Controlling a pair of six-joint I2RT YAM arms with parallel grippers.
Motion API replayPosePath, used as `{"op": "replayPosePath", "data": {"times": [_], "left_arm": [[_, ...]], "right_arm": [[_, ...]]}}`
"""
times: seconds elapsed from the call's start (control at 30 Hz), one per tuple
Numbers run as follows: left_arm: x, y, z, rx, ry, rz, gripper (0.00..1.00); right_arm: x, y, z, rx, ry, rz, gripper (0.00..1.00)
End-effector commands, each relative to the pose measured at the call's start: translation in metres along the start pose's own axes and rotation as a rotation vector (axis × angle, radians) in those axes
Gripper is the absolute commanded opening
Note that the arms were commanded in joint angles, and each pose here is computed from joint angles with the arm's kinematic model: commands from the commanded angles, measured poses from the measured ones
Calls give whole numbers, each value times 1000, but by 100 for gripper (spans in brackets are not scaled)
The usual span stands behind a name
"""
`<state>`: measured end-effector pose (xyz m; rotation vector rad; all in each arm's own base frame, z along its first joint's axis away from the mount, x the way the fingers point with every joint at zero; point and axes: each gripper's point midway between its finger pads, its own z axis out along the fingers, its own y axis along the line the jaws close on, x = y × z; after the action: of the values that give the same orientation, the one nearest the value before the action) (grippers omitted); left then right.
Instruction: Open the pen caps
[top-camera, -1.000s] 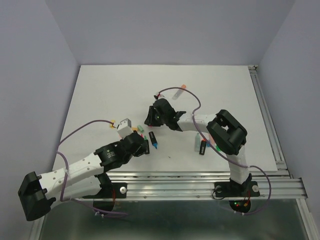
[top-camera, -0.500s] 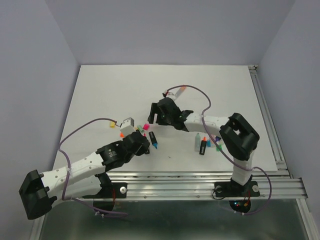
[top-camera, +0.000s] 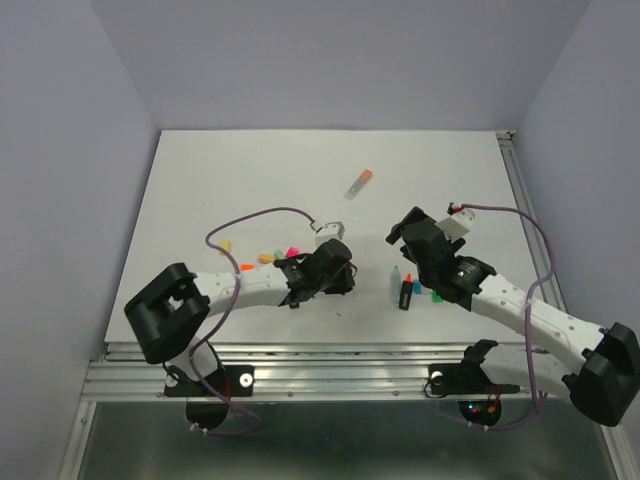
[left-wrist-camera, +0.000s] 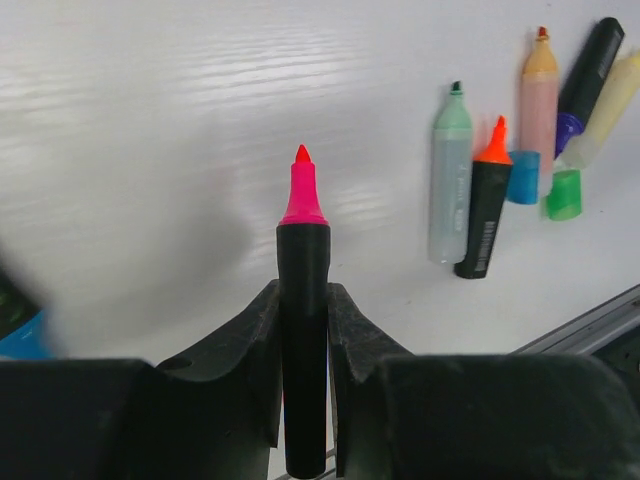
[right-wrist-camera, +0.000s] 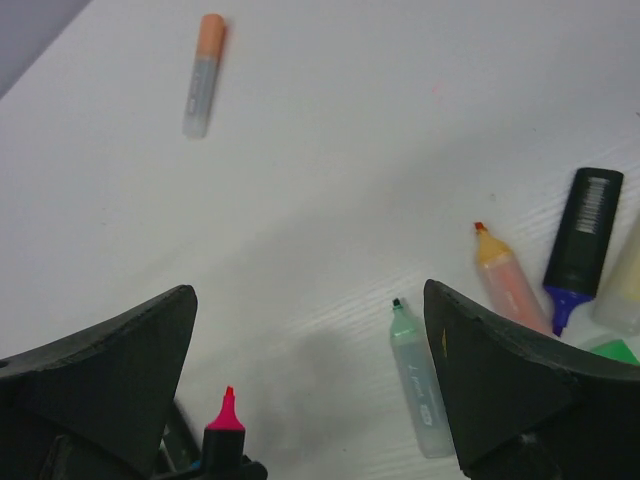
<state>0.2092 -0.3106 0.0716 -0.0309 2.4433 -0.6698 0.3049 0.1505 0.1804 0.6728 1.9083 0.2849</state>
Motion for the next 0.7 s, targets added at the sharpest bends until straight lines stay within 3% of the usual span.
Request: {"op": "replayPosePath", "data": {"times": [0.0,0.23,0.4,0.53,0.67], "left_arm": [[-11,-71,16,162,15,100,0],[13,-105,53,184,107,173,18],[22,-124,58,210,136,201,32],[23,-128,53,221,133,211,54],[24,-127,47,228,138,214,66]], "right_arm": [[10,-50,-9,77,-10,28,100],[1,-89,-21,176,-67,43,100],[-6,-90,-22,162,-99,41,100],[-14,-82,-19,143,-118,30,100],[-22,-72,-13,147,-103,5,100]]}}
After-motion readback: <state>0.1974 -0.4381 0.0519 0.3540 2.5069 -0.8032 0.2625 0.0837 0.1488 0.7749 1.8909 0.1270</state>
